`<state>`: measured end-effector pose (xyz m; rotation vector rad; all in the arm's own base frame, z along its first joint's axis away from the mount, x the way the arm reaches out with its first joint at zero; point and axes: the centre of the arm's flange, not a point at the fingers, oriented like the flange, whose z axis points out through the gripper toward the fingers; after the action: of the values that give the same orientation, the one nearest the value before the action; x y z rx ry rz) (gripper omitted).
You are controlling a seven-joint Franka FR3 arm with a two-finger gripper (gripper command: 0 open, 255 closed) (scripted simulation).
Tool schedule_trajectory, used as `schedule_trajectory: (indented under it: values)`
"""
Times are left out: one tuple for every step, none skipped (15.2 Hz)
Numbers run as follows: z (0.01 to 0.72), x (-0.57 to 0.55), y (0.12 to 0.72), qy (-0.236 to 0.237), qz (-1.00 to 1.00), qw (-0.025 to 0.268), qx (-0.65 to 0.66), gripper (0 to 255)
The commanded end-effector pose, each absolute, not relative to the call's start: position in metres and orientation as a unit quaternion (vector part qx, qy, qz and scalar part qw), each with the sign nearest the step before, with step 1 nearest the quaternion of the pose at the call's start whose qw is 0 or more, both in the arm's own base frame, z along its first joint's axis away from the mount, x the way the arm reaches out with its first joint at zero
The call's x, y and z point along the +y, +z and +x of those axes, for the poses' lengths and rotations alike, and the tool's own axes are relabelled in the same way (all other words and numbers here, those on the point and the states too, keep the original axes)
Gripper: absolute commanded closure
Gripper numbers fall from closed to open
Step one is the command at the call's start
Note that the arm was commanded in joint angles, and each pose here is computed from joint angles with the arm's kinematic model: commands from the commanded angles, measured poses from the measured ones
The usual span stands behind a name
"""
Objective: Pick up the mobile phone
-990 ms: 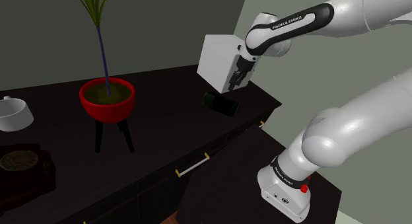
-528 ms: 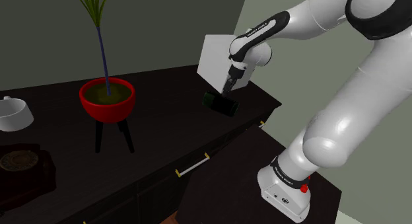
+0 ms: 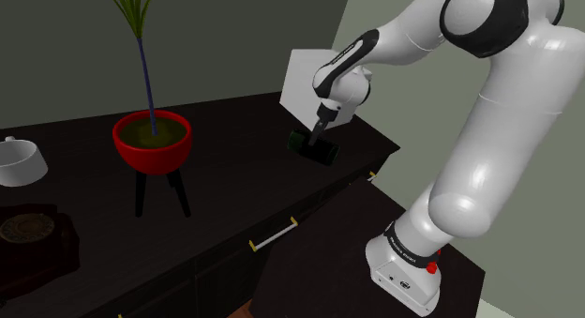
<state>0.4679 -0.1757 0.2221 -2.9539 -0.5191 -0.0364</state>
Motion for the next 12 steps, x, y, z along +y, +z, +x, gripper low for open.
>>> schedule_trajectory:
  values:
    - [0.4671, -0.1763, 0.2112, -0.012, -0.982, 0.071, -0.173, 0]
    - [0.4671, -0.1763, 0.2082, -0.012, -0.982, 0.071, -0.173, 0]
    - [0.4671, -0.1763, 0.2081, -0.012, -0.982, 0.071, -0.173, 0]
    - [0.4667, -0.1763, 0.2082, -0.012, -0.982, 0.071, -0.173, 255]
    - [0.4667, -0.1763, 0.2078, -0.012, -0.982, 0.071, -0.173, 255]
    - [0.4667, -0.1766, 0.2079, -0.012, -0.982, 0.071, -0.173, 255]
    - [0.4665, -0.1766, 0.2078, -0.012, -0.982, 0.071, -0.173, 255]
    - [0.4666, -0.1765, 0.2077, -0.012, -0.982, 0.071, -0.173, 255]
    - [0.4665, -0.1766, 0.2078, -0.012, -0.982, 0.071, -0.173, 255]
    - [0.4664, -0.1765, 0.2076, -0.012, -0.982, 0.071, -0.173, 255]
    - [0.4664, -0.1765, 0.2076, -0.012, -0.982, 0.071, -0.173, 255]
    - [0.4665, -0.1766, 0.2077, -0.012, -0.982, 0.071, -0.173, 255]
